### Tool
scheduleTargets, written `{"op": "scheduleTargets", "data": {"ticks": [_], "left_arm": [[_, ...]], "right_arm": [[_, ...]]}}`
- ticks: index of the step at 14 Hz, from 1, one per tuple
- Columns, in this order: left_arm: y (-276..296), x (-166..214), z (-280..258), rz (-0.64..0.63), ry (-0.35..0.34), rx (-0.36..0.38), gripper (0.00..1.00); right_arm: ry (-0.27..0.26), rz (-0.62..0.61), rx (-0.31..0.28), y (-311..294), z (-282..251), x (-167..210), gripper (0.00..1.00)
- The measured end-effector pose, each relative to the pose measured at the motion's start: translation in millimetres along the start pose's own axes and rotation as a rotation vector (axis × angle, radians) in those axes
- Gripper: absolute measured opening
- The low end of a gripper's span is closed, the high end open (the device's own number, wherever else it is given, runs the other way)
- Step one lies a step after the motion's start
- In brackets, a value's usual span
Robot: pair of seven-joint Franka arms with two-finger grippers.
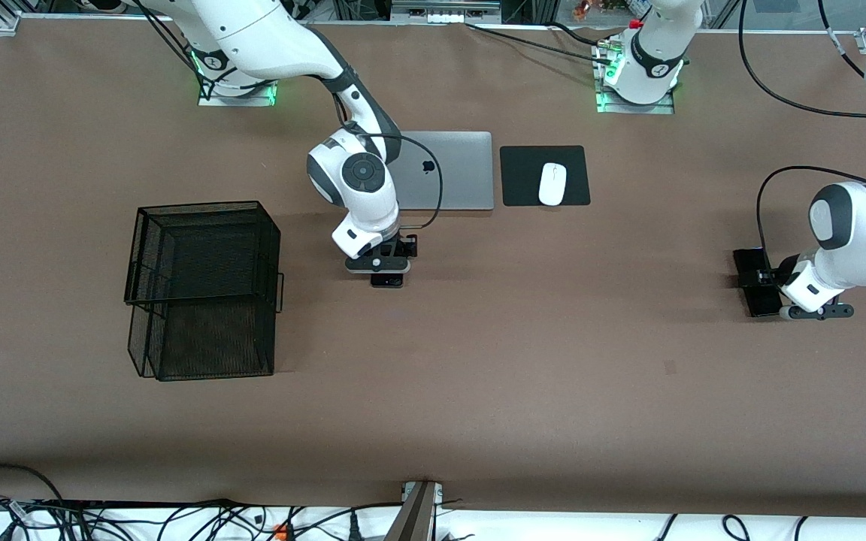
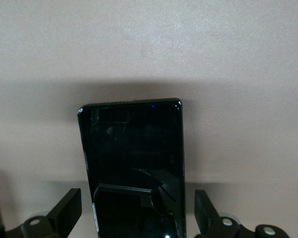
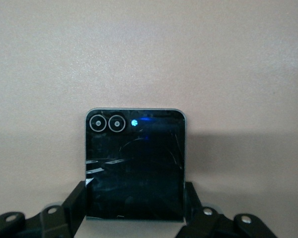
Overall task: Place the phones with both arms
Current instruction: 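Lower the flip phone into the basket while the left gripper carries the black phone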
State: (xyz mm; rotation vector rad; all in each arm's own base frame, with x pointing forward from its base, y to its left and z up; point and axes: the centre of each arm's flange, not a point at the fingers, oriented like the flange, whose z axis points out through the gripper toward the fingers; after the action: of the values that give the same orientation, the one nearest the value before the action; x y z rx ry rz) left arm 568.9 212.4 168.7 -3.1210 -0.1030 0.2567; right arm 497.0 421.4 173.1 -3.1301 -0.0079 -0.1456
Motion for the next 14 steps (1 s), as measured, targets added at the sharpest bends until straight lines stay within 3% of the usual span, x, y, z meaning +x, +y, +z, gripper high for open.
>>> {"op": "scheduleTargets", "data": {"ticks": [4, 6, 7, 9, 11, 14], "left_arm": [[-1, -1, 9, -0.059, -0.007, -0.064, 1.00], [-4, 0, 4, -0.066, 0.000, -0.063, 0.80], [-4, 1, 3, -0.067, 0.002, -0.066, 0.78], [0, 2, 2, -0.061, 0.004, -0.069, 0.78], [9, 8, -7, -0.046, 0.003, -0.074, 0.78], [39, 22, -68, 0.008, -0.104, -0.083, 0.78]], "right_arm": [[0.011, 0.010, -0.015, -2, -30, 20, 0.79], [-0.018, 0.027, -0.073, 2, -83, 43, 0.79], [-0.035, 0.029, -0.108, 11, -118, 57, 0.79], [-0.058, -0.004, -0.144, 51, -178, 82, 0.79], [-0.087, -0.042, -0.140, 106, -216, 104, 0.79], [-0.133, -0.120, -0.129, 206, -230, 122, 0.79]]}}
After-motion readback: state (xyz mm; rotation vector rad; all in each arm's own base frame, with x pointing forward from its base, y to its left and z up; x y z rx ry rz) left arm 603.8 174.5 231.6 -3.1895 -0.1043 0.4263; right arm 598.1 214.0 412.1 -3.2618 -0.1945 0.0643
